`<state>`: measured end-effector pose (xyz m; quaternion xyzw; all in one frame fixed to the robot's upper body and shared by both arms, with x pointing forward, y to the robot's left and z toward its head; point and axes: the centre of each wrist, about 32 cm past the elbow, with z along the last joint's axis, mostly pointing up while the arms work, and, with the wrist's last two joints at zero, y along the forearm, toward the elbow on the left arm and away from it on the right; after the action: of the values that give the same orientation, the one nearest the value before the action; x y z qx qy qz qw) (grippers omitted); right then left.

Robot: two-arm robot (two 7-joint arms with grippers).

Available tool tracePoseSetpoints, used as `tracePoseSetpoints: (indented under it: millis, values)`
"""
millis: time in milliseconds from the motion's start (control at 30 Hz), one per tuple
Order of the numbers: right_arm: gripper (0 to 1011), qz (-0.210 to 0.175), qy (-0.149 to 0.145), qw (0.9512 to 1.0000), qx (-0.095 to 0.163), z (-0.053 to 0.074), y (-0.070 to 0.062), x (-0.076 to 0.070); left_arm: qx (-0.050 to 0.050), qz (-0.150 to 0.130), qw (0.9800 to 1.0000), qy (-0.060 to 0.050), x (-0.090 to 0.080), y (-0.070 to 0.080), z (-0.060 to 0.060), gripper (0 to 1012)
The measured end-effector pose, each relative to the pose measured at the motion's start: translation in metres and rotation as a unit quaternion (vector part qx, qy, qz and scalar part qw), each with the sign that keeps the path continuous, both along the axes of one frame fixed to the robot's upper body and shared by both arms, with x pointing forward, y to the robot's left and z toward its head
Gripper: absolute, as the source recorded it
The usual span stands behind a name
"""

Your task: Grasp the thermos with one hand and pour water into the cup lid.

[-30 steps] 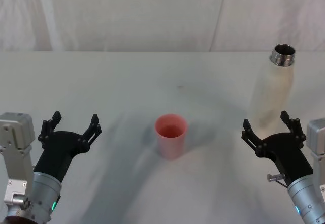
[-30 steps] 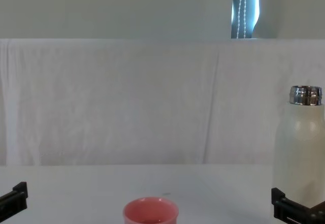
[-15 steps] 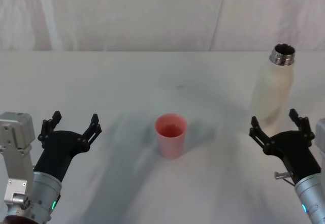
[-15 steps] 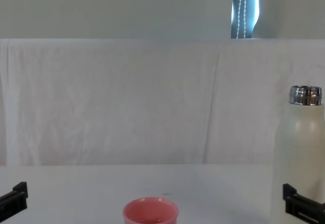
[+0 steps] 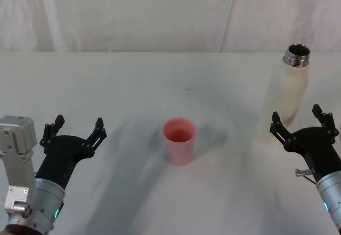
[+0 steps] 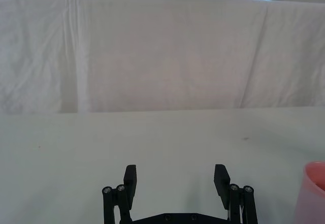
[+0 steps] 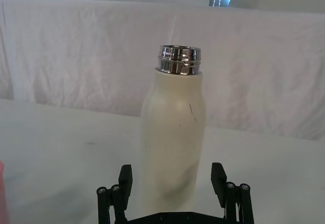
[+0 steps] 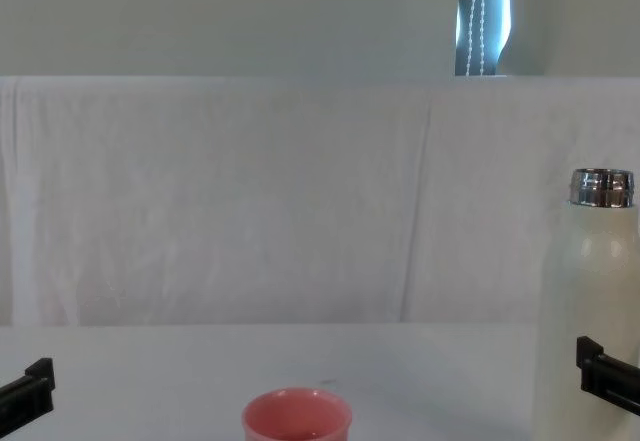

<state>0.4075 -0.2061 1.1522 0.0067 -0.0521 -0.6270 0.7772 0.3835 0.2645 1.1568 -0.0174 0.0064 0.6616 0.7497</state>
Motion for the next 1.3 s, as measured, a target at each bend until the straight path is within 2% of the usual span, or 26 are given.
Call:
tracePoseSetpoints:
  millis: [733, 1300]
  values:
    - [1001, 0.004, 0.016, 0.9992, 0.035, -0.007, 0.000, 0.021, 0.000, 0.000, 1.0000, 0.000, 0.000, 0.000, 0.000, 1001]
    - [1001, 0.006, 0.011, 0.9989, 0.045, -0.005, 0.000, 0.034, 0.000, 0.000, 1.0000, 0.000, 0.000, 0.000, 0.000, 1001]
